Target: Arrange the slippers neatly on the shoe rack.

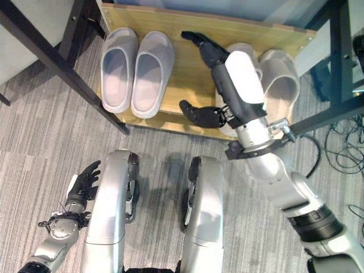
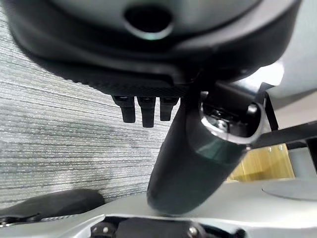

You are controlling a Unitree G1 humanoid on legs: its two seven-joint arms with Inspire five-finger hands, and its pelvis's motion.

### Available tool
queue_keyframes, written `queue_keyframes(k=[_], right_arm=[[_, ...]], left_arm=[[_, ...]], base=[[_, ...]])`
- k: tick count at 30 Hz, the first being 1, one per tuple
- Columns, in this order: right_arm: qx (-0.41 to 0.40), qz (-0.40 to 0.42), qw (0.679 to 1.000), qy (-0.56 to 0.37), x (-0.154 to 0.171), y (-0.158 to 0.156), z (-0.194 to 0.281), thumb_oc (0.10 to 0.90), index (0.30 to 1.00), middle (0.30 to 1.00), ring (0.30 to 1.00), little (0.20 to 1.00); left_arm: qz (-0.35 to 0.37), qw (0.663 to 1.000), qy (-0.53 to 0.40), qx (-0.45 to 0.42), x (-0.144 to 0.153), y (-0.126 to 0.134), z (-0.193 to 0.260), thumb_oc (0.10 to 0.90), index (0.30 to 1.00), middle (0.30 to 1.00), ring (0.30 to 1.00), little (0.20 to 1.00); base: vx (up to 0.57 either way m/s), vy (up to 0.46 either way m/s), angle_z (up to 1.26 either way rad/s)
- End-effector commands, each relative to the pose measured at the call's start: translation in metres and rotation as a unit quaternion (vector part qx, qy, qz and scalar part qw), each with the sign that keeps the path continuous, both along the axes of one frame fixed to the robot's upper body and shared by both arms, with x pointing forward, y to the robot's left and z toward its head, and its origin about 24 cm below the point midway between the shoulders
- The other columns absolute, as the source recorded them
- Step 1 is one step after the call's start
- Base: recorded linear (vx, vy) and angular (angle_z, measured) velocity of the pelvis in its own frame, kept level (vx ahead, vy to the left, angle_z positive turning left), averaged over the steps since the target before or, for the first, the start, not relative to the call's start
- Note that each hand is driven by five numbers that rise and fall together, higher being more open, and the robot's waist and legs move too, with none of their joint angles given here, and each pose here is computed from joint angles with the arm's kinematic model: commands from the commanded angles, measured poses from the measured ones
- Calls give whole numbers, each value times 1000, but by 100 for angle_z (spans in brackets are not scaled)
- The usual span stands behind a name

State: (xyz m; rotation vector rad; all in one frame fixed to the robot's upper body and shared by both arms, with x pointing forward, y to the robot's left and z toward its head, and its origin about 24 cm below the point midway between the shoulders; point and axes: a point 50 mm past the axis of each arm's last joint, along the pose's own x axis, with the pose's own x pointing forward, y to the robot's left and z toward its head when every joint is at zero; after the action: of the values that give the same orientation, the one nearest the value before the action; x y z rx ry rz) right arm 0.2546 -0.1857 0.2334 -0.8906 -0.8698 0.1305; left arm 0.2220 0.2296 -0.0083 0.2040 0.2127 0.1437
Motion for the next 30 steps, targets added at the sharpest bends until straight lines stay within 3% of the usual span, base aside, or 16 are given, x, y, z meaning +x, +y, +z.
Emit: queue_keyframes(k=[1,8,13,20,21,24,27,30], right_arm=[[9,109,986,-124,-38,19,44,800,900,900,900,900],[-31,106,979,-172,-45,22,53,800,900,900,900,900],[-52,73,986,-142,-33,14,45,800,900,900,900,900],[-109,-8,993,39,-8,-10,-33,800,900,900,900,900],[-122,-38,986,110,-4,-20,-67,800,900,900,900,900],[-136,-57,973,175,-4,-26,-103,800,900,900,900,900],[-136,-117,934,309,-8,-40,-178,800,900,900,900,900],[-113,-142,914,363,-12,-42,-211,800,900,900,900,900]], left_arm=[[-67,990,-123,-24,12,-25,38,800,900,900,900,900],[-72,977,-202,-17,46,-30,72,800,900,900,900,900],[-74,971,-227,-22,56,-32,83,800,900,900,900,900],[-98,978,-184,-26,45,-31,62,800,900,900,900,900],[-114,980,-161,-21,40,-33,52,800,900,900,900,900],[-125,982,-140,-22,35,-33,43,800,900,900,900,900],[-138,985,-101,-29,26,-33,28,800,900,900,900,900],[-145,986,-78,-27,20,-33,19,800,900,900,900,900]], base=[[23,63,-13],[-119,84,-9],[-139,62,-11],[-130,-45,2],[-141,-111,11],[-60,-86,12],[26,-138,13],[75,-113,6]])
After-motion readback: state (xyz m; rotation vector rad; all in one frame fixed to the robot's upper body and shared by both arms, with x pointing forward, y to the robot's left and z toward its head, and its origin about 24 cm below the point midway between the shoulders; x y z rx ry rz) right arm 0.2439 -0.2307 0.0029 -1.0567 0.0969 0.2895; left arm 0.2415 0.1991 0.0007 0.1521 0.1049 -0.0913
